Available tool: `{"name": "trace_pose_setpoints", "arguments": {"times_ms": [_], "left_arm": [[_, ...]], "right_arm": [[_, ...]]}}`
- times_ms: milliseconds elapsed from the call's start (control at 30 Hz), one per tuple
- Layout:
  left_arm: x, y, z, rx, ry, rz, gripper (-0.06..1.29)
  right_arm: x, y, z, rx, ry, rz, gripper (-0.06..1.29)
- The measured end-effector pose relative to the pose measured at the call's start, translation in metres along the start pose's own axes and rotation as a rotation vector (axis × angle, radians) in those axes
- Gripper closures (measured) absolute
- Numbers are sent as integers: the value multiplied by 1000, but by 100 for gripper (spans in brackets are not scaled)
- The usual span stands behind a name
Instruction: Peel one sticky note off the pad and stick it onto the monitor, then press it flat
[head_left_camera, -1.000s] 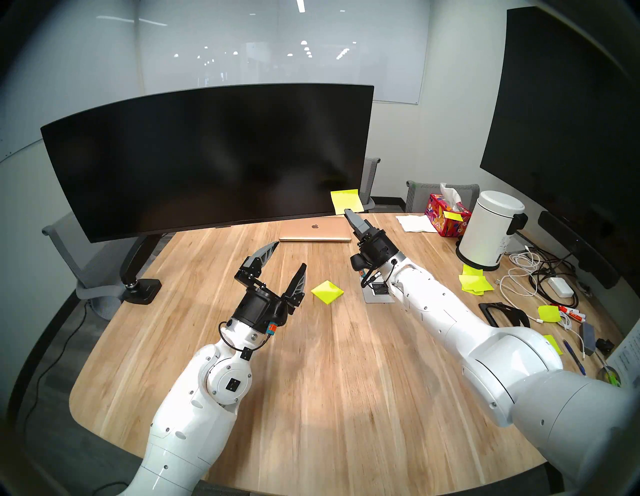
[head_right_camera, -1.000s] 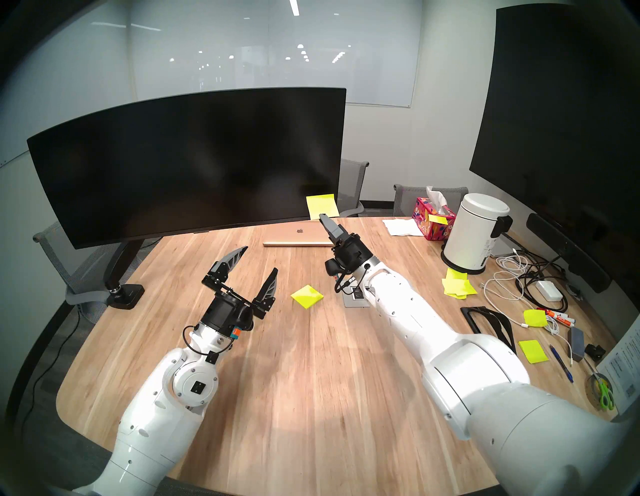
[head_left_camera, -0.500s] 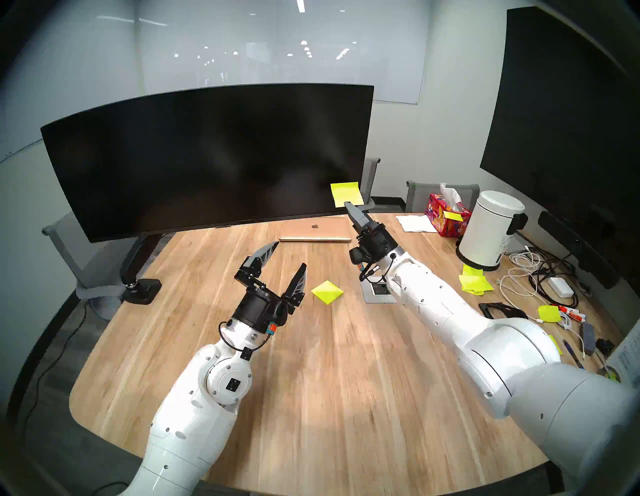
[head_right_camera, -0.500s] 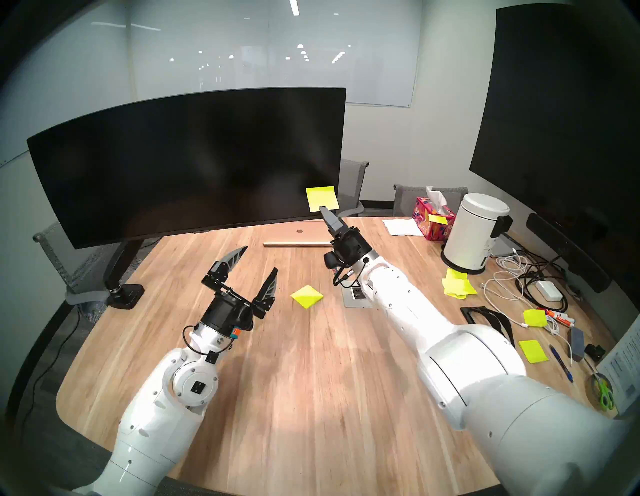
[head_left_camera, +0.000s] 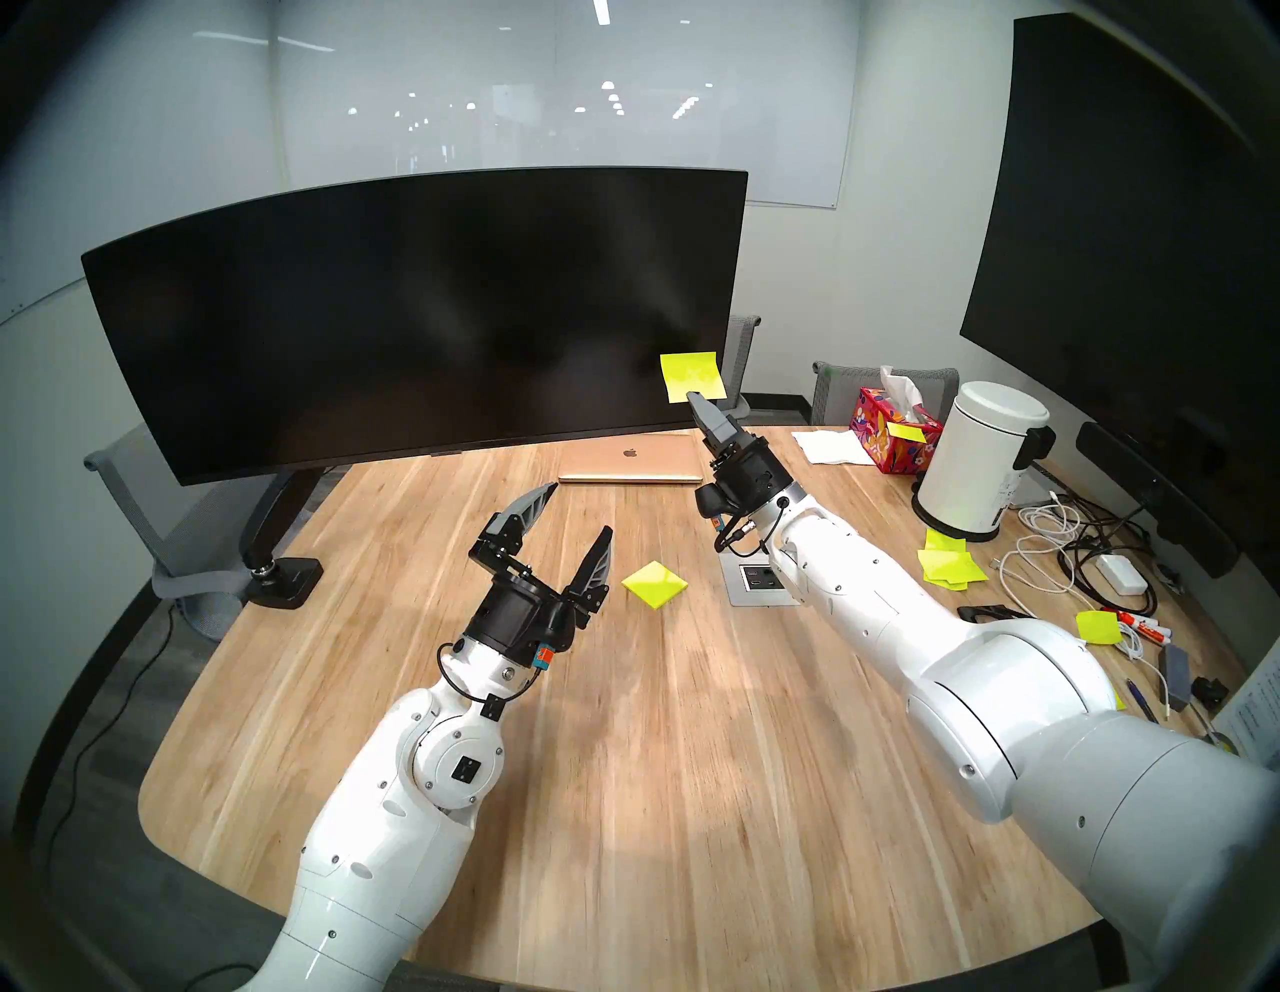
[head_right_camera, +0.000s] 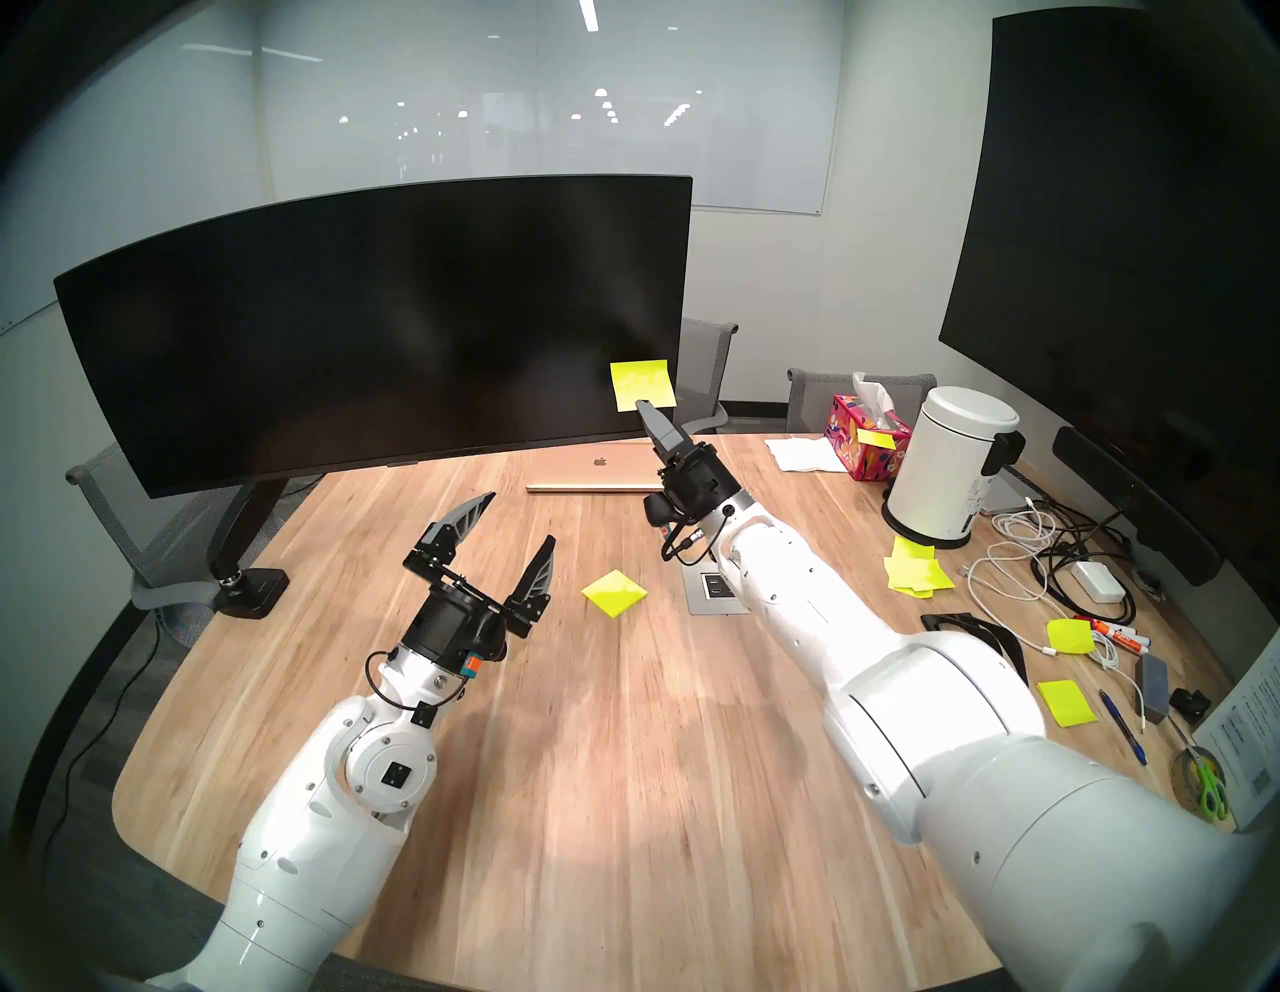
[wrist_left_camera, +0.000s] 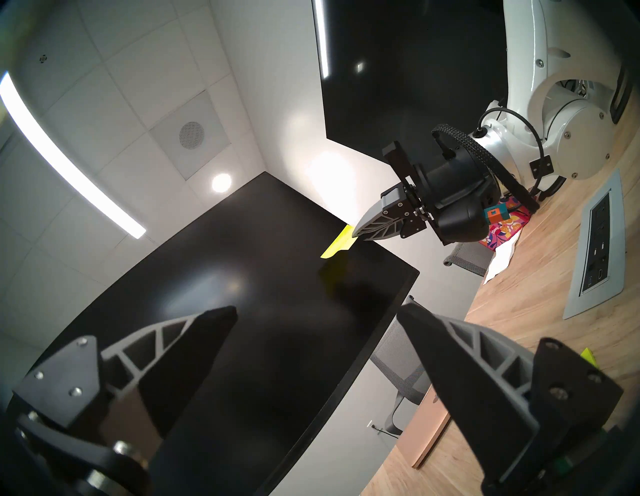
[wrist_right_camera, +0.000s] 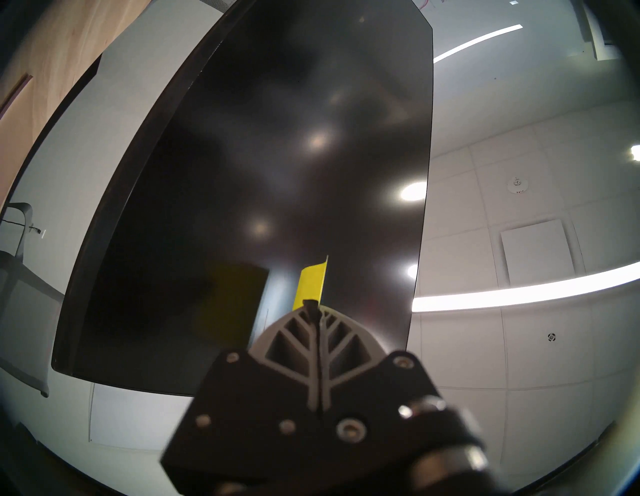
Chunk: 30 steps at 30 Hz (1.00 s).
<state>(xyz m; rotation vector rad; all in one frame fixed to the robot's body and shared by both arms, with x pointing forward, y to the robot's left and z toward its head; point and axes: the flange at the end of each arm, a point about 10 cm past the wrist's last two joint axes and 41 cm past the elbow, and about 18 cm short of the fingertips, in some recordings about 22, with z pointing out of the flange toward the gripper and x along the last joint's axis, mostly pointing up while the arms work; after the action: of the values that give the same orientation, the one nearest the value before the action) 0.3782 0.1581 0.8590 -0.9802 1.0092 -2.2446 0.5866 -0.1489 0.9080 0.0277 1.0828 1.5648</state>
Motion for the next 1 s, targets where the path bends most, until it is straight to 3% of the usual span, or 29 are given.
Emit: {"name": "trace_pose_setpoints", "arguments": {"times_ms": [667, 1000], "left_arm": [[0, 0, 0, 1, 0, 0, -3], [0, 0, 0, 1, 0, 0, -3]], "right_arm": [[-1, -10, 0, 63, -4, 6, 125], [2, -12, 4, 85, 30, 12, 125]]}}
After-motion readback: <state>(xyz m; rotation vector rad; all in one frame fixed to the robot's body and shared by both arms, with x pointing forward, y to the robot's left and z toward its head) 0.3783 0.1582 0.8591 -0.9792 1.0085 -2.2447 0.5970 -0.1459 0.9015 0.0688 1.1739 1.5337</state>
